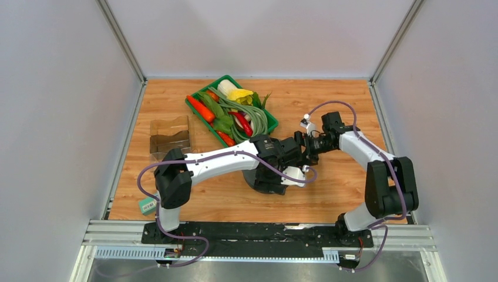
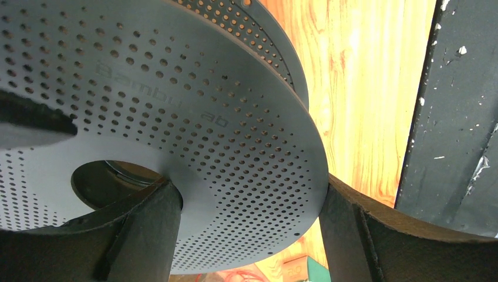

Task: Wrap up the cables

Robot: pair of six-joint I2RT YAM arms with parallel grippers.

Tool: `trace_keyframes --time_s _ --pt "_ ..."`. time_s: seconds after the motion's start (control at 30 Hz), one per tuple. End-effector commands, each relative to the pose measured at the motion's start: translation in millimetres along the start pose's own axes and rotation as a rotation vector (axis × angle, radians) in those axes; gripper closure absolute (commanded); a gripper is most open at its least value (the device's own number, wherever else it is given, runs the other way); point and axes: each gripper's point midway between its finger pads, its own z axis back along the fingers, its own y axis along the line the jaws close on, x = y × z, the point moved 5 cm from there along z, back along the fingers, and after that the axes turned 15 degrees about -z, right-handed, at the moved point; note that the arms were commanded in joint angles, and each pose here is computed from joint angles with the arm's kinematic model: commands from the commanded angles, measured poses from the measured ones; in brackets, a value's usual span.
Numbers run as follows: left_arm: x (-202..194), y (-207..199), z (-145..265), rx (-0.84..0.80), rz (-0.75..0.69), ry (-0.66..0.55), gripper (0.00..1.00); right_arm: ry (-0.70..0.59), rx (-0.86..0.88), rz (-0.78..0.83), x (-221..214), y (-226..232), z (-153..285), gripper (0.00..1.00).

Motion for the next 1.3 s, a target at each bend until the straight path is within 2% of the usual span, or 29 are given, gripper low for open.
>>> trace_keyframes --time_s 0.0,0.33,0.47,0.6,0.7,0.93,1.07,1.17,1.27 --pt "1.6 14.0 30.3 0.114 0.008 -0.09 0.17 0.008 -0.053 0.005 10.1 -11.5 -4.2 0.1" --pt "3.6 20.8 41.3 0.18 0.061 -0.208 0.17 0.038 -0.204 -0.061 16.2 -46.4 -15.0 0.15" --pt "3.9 17.0 40.4 0.184 0.055 -0.241 0.17 0.059 -0.122 -0.058 11.6 -35.2 -14.9 0.13" --pt "0.7 10.1 35.2 0.116 0.086 -0.299 0.16 0.058 -0.033 -0.026 6.5 -19.3 -10.2 0.07" --pt "0.7 8.6 35.1 0.128 0.099 -0.332 0.16 0.043 -0.004 -0.013 4.9 -12.4 -8.0 0.06" --pt "-9.7 3.7 94.7 0.226 0.187 -0.456 0.16 -0.044 -0.068 0.03 11.8 -3.7 13.3 0.04" --pt "-47.0 -4.8 129.3 0.229 0.323 -0.509 0.16 -0.113 -0.111 0.075 21.6 5.4 33.0 0.0" --pt "-97.6 2.0 158.7 0.274 0.579 -0.581 0.16 -0.161 -0.158 0.151 25.4 13.4 45.4 0.0" --pt "-150.7 4.9 190.5 0.397 0.853 -0.635 0.16 -0.194 -0.134 0.199 23.2 27.8 53.8 0.0"
